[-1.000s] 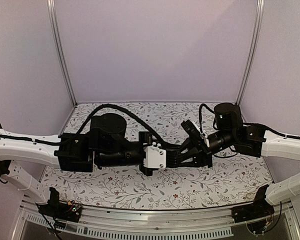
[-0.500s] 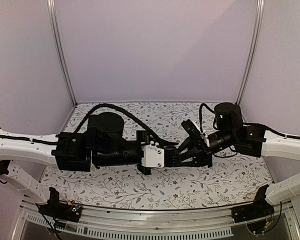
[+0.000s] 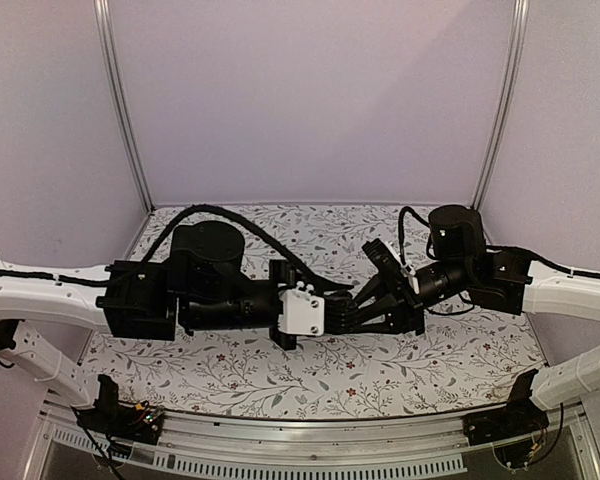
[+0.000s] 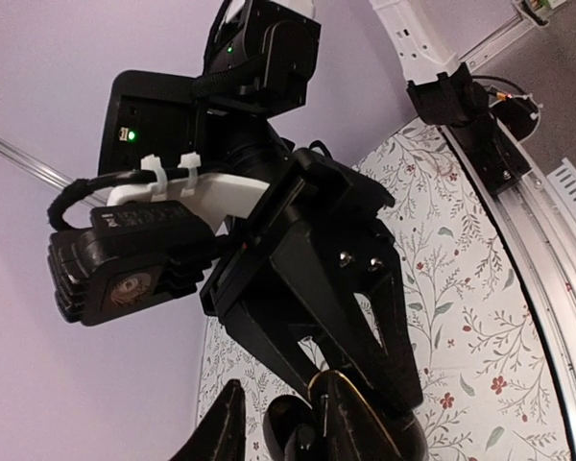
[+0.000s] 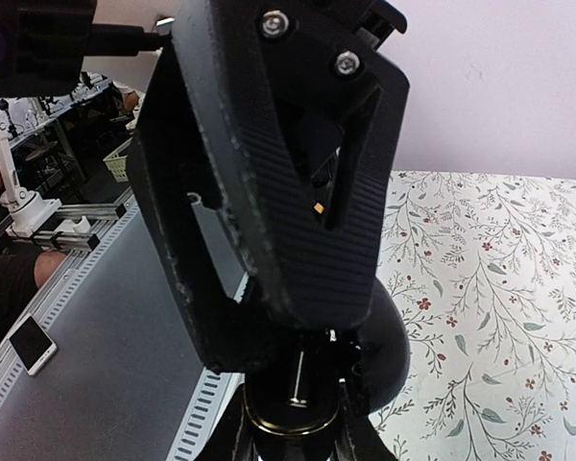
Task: Insert the wireless bluetooth earbuds into the charging case
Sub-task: Insert the right earbud into the right side groove of the charging case.
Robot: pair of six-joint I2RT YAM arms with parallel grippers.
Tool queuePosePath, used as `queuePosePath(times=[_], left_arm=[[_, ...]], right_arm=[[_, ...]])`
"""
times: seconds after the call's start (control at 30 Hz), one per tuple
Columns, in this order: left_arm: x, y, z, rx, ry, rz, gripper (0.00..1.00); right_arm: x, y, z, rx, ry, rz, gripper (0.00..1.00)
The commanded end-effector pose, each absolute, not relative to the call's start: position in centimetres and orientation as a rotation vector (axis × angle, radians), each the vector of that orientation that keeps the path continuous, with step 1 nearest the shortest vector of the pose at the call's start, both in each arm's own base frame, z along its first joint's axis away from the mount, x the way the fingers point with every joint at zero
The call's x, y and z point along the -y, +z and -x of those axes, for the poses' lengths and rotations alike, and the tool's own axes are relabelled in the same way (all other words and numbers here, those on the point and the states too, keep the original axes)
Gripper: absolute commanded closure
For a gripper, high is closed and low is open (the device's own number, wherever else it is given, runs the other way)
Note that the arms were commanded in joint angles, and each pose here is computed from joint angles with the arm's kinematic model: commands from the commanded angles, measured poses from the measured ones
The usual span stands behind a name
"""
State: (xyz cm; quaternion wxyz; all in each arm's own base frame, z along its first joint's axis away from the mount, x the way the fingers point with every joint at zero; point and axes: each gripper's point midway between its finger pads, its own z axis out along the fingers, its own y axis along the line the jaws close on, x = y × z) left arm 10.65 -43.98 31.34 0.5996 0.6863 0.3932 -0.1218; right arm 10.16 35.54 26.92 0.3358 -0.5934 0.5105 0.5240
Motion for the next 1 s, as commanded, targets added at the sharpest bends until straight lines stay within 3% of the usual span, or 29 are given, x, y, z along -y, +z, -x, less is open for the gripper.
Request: queuePosePath(times=[0.0, 0.3, 0.6, 0.8, 0.97], left_arm=[[43.7, 32.5, -9.8, -0.881, -0.314, -1.603, 0.71], [43.5, 33.3, -10.9, -0.931, -0.331, -1.54, 0.71], [41.6, 36.8, -13.4, -1.054, -0.451, -1.332, 0.58], [39.4, 38.3, -17.3, -1.262, -0.571, -1.113, 0.57], [39.5, 35.9, -19.4, -1.496, -0.657, -1.022, 0.59]], right_arm=[[-35.8, 27.9, -10.2, -1.303, 1.364, 1.531, 1.0], [-36.2, 27.7, -11.1, -1.325, 1.366, 1.467, 1.0], [-35.7, 26.6, -14.6, -1.475, 1.367, 1.286, 1.0], [-35.4, 26.3, -17.0, -1.539, 1.248, 1.166, 1.0], [-35.1, 26.0, -18.9, -1.58, 1.151, 1.088, 1.0]])
